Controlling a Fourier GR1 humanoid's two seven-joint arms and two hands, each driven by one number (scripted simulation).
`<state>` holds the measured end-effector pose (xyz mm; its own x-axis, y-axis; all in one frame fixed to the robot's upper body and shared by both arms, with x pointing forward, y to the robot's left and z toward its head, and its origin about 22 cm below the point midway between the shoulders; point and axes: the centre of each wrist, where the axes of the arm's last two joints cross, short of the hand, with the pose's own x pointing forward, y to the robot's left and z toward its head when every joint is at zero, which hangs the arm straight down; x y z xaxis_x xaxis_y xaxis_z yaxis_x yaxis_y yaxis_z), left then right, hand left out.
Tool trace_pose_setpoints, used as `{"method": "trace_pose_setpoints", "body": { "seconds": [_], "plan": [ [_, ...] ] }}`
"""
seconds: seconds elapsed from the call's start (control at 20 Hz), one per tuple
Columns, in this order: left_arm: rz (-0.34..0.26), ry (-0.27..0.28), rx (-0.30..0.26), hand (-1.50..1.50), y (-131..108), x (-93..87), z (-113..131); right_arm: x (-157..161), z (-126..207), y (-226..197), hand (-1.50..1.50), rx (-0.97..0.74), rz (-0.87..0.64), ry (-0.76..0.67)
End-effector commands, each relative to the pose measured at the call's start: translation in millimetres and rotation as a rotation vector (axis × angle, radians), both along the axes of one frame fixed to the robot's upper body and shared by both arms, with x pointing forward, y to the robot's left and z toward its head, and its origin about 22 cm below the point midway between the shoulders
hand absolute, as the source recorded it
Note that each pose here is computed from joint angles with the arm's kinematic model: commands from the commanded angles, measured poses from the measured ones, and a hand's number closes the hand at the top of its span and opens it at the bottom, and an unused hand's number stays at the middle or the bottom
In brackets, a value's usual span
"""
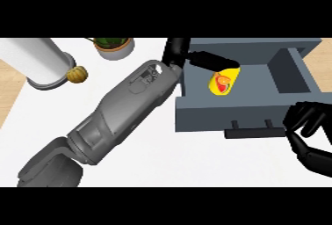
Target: Pick up the cup, place it into the drawer and close the drawer
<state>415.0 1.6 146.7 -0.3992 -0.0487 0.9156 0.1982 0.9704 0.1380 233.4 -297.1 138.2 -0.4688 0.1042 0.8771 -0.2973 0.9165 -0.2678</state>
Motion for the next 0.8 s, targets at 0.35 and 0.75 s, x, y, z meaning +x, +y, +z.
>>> {"method": "trace_pose_setpoints", "body": {
  "seconds": [0.35,0.75],
  "plan": [
    [0.054,0.026,-0.092,-1.5,68,9.7,25,-21,-8,7,1.5,-0.287,-0.078,0.014],
    [0.088,0.05,-0.148,-1.5,107,-12.4,7,20,-19,53,1.5,-0.424,-0.155,-0.01]
  ]
}}
